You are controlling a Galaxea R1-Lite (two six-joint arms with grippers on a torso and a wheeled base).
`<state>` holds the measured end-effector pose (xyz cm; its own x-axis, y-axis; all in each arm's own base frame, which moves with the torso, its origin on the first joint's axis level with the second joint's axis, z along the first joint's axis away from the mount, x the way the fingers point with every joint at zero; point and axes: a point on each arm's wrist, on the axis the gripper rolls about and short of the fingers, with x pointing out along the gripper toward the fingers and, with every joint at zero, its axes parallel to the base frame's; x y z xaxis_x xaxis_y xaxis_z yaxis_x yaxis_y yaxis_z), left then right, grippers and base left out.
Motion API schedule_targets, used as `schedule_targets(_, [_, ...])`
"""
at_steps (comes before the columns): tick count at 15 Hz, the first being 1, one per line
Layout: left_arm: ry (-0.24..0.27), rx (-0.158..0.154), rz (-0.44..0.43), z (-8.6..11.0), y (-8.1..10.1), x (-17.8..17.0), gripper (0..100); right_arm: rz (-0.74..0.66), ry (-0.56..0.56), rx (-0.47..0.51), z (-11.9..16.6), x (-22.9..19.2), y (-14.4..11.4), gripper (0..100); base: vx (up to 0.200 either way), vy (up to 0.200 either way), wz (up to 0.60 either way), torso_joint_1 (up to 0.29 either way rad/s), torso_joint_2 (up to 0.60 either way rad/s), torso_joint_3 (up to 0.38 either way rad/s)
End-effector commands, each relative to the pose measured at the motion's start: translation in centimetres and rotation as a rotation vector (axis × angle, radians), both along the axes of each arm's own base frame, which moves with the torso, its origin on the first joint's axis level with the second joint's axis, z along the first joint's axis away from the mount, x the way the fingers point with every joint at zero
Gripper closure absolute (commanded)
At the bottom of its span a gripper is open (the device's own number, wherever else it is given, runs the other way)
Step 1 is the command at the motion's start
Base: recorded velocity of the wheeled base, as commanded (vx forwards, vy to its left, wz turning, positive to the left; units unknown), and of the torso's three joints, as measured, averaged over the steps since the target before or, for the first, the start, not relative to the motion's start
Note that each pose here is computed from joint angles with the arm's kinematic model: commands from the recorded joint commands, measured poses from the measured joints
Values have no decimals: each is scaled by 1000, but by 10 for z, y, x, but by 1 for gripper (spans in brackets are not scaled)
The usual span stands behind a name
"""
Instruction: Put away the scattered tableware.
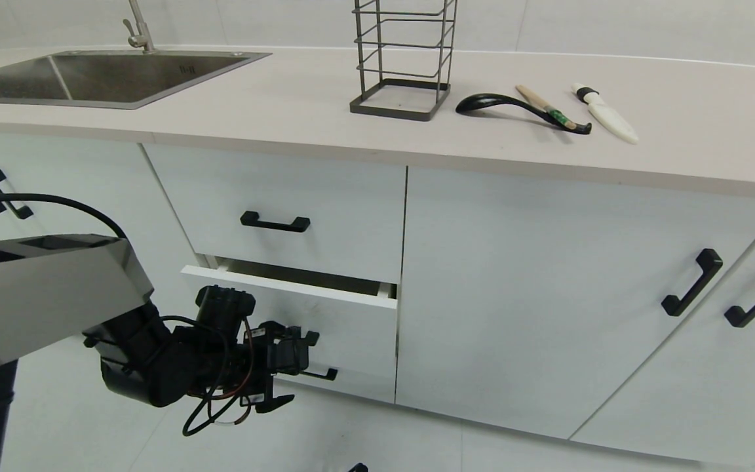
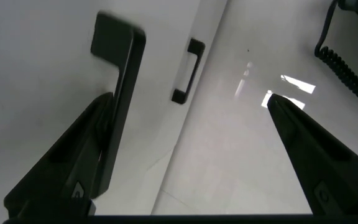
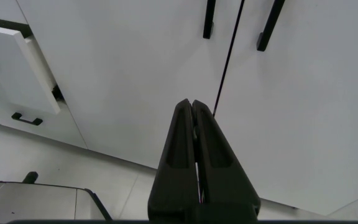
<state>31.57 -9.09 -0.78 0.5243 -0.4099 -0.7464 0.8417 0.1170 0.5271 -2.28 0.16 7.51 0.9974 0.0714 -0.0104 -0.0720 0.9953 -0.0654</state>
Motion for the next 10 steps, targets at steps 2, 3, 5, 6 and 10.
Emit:
schedule_targets(2, [-50,-17,3,25,4,-13,0,2,0,0,0,0,0,100,0,0,0,0,0,0])
schedule_targets(3, [-58,-20,3,32,6,-20,0,1,0,-1,0,0,0,100,0,0,0,0,0,0])
schedule_targets(5, [-76,-25,-3,46,9,-38,0,1,0,0,0,0,0,100,0,0,0,0,0,0])
schedule_targets(6, [-88,-36,0,55,10,-48,0,2,0,0,0,0,0,100,0,0,0,0,0,0])
schedule_targets(10, [-148,-132,9,93,5,-79,0,1,0,0,0,0,0,100,0,0,0,0,0,0])
